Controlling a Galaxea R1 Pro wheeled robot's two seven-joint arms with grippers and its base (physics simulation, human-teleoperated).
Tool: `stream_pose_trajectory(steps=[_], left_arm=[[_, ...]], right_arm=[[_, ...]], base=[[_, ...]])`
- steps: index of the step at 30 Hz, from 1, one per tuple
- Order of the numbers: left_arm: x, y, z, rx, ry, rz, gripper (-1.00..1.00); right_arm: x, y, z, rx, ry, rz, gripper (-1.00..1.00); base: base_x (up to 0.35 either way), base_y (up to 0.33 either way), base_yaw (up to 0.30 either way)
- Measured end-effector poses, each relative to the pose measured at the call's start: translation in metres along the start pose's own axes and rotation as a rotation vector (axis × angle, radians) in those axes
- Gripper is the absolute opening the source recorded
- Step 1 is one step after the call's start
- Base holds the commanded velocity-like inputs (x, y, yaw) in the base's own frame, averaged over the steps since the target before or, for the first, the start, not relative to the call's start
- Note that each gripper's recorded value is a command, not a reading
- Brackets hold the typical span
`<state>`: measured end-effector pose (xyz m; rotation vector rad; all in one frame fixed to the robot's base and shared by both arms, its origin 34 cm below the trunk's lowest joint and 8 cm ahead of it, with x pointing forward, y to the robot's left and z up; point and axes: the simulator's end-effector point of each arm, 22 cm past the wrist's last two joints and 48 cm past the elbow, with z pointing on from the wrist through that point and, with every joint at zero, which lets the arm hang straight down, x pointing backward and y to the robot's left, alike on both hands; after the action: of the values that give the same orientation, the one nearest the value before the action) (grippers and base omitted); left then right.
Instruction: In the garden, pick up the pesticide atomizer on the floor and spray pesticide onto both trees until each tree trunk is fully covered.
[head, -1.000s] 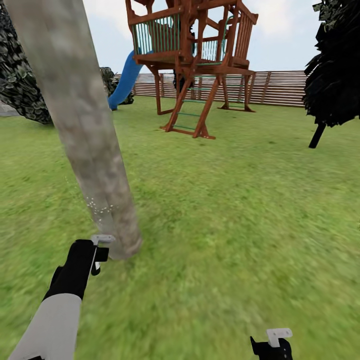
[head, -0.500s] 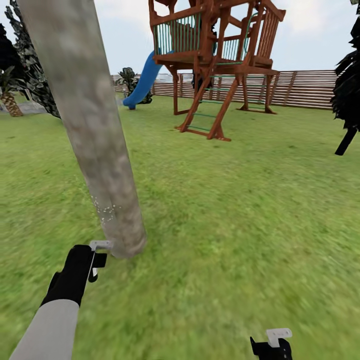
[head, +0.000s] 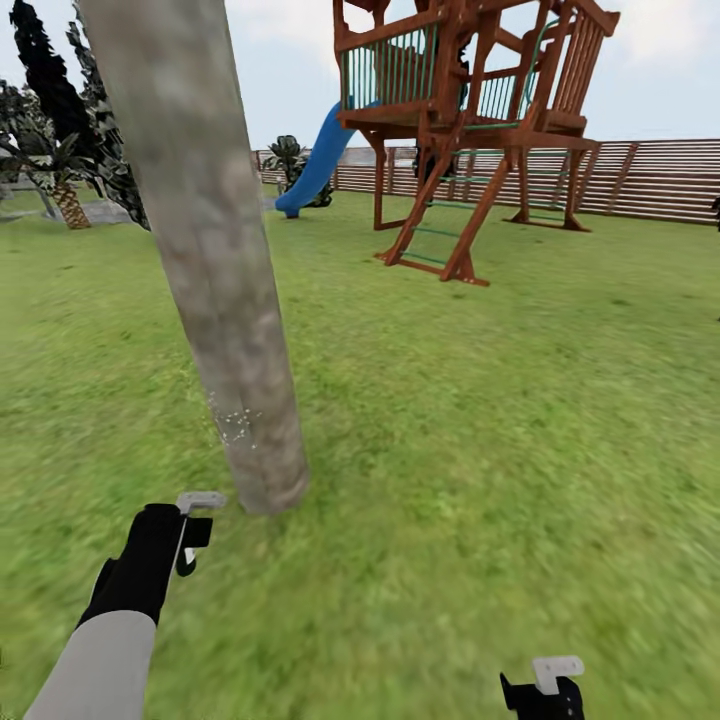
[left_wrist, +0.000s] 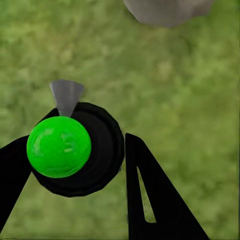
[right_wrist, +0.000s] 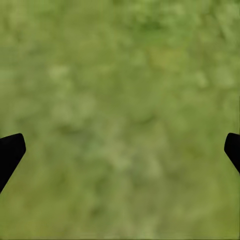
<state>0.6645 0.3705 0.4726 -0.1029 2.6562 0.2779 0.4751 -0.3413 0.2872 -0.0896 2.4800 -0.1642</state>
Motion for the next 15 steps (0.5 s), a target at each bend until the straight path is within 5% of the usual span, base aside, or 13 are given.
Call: stream_pose_trajectory(steps=[6, 15], left_arm=[[-0.0001, -0.003, -0.0001, 0.004, -0.001, 0.0, -1.0], [-0.0001, -0.003, 0.0003, 0.004, -0.001, 0.0, -1.0]], right_arm=[[0.0001, -0.0004, 0.0, 0.0, 0.0, 0.0, 1.0], [0.0005, 0.0004, 0.0001, -0.001, 0.001, 0.0, 1.0]], base=[[0.155, -0.229, 0.01], [-0.015, -0.265, 0.0]])
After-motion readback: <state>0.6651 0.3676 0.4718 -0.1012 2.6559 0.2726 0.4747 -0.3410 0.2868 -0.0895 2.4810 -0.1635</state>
